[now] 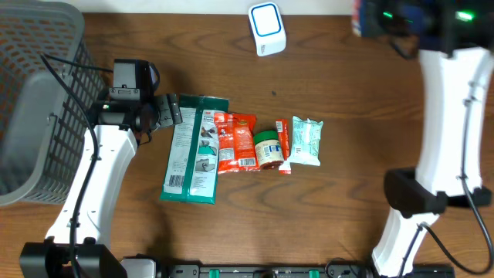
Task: Scan the item barcode
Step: 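Carry the Kleenex pack right and set it down on the table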
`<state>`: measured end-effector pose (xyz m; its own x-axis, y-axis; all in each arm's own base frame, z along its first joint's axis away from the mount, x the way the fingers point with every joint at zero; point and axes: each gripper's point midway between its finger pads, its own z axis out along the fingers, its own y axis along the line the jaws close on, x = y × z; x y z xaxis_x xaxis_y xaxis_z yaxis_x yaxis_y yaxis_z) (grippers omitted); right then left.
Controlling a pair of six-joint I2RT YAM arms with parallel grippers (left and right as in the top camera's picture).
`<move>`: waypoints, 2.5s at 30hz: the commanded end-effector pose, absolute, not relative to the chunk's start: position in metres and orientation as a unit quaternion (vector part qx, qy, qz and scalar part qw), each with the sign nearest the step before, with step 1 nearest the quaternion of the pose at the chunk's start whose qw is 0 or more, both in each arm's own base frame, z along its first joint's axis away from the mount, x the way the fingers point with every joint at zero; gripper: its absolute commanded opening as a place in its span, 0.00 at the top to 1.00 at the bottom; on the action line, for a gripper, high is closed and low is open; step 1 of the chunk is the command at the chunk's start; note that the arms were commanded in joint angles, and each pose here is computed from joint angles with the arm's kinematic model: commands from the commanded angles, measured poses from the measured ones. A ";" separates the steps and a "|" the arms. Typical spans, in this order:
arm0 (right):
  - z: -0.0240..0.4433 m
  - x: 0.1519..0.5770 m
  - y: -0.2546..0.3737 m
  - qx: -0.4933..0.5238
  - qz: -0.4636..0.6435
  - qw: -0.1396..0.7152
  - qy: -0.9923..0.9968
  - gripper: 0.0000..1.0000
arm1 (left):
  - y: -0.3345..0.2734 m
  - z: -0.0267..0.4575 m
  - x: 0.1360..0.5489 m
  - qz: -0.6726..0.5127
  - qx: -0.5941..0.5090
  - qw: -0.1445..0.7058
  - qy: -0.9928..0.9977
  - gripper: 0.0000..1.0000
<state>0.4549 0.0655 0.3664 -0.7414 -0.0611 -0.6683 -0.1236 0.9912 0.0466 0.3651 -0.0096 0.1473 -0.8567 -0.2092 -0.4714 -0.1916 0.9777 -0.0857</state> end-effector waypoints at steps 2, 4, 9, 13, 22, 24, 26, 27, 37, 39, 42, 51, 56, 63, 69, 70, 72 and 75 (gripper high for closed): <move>0.333 0.438 0.006 -0.004 -0.023 0.278 0.960 0.99 | -0.008 0.153 0.368 -0.015 -0.102 0.254 0.962 0.13; 0.317 0.434 -0.030 0.028 -0.076 0.243 0.967 0.99 | -0.008 0.153 0.368 -0.015 -0.102 0.254 0.962 0.12; 0.269 0.427 -0.093 0.142 -0.168 0.165 0.962 0.99 | -0.008 0.153 0.368 -0.015 -0.103 0.254 0.962 0.13; 0.221 0.414 -0.140 0.213 -0.266 0.104 0.935 0.99 | -0.008 0.153 0.368 -0.015 -0.102 0.254 0.962 0.13; 0.118 0.392 -0.195 0.245 -0.364 0.052 0.897 0.99 | -0.008 0.153 0.368 -0.015 -0.102 0.254 0.962 0.13; 0.092 0.390 -0.201 0.256 -0.364 0.060 0.894 0.99 | -0.008 0.153 0.368 -0.015 -0.103 0.254 0.962 0.13; 0.073 0.386 -0.204 0.262 -0.363 0.063 0.892 0.99 | -0.008 0.153 0.368 -0.015 -0.102 0.254 0.962 0.12; 0.066 0.385 -0.205 0.263 -0.363 0.064 0.891 0.99 | -0.008 0.153 0.368 -0.015 -0.102 0.254 0.962 0.13; 0.034 0.386 -0.191 0.252 -0.314 0.067 0.913 0.62 | -0.008 0.153 0.368 -0.015 -0.102 0.254 0.962 0.13; 0.033 0.390 -0.187 0.239 -0.302 0.068 0.920 0.59 | -0.008 0.153 0.368 -0.015 -0.102 0.254 0.962 0.13; 0.031 0.398 -0.178 0.212 -0.268 0.067 0.937 0.53 | -0.008 0.153 0.368 -0.015 -0.102 0.254 0.962 0.13; 0.056 0.417 -0.150 0.184 -0.172 0.078 0.964 0.52 | -0.008 0.153 0.368 -0.015 -0.102 0.254 0.962 0.13; 0.061 0.421 -0.128 0.145 -0.109 0.076 0.980 0.65 | -0.008 0.153 0.368 -0.015 -0.102 0.254 0.962 0.13; 0.039 0.426 -0.118 0.137 -0.078 0.085 0.984 0.89 | -0.008 0.153 0.368 -0.015 -0.102 0.254 0.962 0.13; 0.026 0.415 -0.134 0.150 -0.118 0.078 0.979 0.96 | -0.008 0.153 0.368 -0.015 -0.102 0.254 0.962 0.13; 0.026 0.413 -0.138 0.158 -0.126 0.076 0.976 0.97 | -0.008 0.153 0.368 -0.015 -0.103 0.254 0.962 0.13; 0.027 0.410 -0.145 0.168 -0.134 0.074 0.974 0.97 | -0.008 0.153 0.368 -0.015 -0.102 0.254 0.962 0.13; 0.026 0.408 -0.149 0.175 -0.130 0.071 0.973 0.97 | -0.008 0.153 0.368 -0.015 -0.102 0.254 0.962 0.12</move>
<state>0.4119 -0.1354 0.0182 -0.9435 0.2875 -0.1650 0.3177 0.9263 -0.2025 0.3651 -0.0094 0.1474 -0.8565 -0.2096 -0.4717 -0.1920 0.9776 -0.0858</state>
